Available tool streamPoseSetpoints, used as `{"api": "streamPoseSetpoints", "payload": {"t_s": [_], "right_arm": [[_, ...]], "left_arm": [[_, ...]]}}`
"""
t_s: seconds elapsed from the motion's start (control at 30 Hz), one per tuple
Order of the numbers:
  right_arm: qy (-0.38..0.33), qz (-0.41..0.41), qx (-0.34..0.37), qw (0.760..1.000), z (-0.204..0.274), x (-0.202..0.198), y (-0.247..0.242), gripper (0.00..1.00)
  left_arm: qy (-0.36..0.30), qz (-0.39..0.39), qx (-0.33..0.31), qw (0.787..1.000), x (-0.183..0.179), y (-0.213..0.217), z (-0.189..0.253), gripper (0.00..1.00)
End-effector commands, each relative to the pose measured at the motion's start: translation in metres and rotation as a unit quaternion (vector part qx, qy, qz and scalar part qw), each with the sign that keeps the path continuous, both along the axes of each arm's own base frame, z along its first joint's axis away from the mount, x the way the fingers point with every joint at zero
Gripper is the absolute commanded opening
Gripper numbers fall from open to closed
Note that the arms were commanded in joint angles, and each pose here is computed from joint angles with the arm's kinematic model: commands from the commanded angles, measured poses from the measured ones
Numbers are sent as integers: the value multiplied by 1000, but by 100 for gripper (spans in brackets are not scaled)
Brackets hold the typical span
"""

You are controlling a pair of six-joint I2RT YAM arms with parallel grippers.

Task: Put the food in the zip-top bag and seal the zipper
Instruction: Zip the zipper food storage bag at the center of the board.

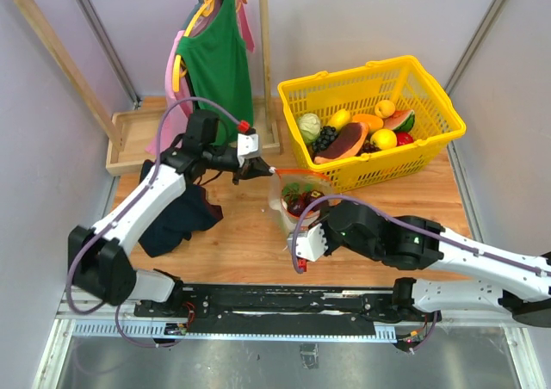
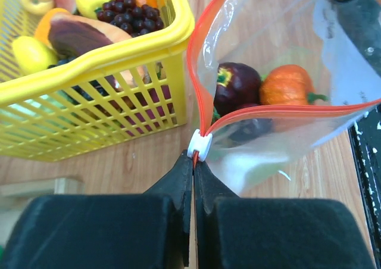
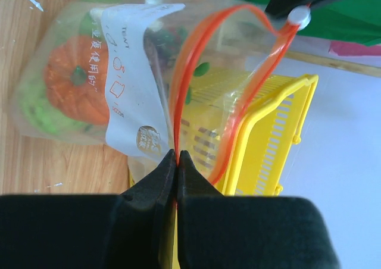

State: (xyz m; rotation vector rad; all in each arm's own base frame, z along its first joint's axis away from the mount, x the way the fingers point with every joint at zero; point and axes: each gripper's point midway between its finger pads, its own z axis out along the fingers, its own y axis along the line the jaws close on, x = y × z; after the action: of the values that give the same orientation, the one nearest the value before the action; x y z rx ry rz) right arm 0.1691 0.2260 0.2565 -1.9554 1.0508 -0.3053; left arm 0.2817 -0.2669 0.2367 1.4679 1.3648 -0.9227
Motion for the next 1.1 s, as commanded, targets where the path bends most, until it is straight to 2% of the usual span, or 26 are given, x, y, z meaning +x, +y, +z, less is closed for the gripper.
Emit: {"api": "streamPoseSetpoints", "payload": {"t_s": [0.0,0.23,0.4,0.57,0.7,0.87,0.97,1.07], "right_arm": [[-33,-14,24,999,13,7,-5,1],[-1,-45,21,999,-12,9,-13,3],[32,-76,50,995,-23,12,-20,5],[46,-116,62,990,-31,18,-32,5],[46,-122,75,989,-19,19,-32,6],[71,-91,101,988,7,11,-16,24],[120,-35,134,983,23,-7,8,49],[141,15,190,971,46,-18,33,66]], "left_arm": [[-42,62,-21,997,-5,12,27,0],[-25,106,-14,994,-33,32,14,1],[-23,149,-4,989,-41,48,2,0],[-32,197,-24,980,-46,60,5,0],[-46,215,-41,975,-46,64,12,0],[-49,213,-62,974,-51,63,20,0],[-52,207,-73,974,-56,63,24,0],[-63,214,-79,972,-57,65,27,1]]}}
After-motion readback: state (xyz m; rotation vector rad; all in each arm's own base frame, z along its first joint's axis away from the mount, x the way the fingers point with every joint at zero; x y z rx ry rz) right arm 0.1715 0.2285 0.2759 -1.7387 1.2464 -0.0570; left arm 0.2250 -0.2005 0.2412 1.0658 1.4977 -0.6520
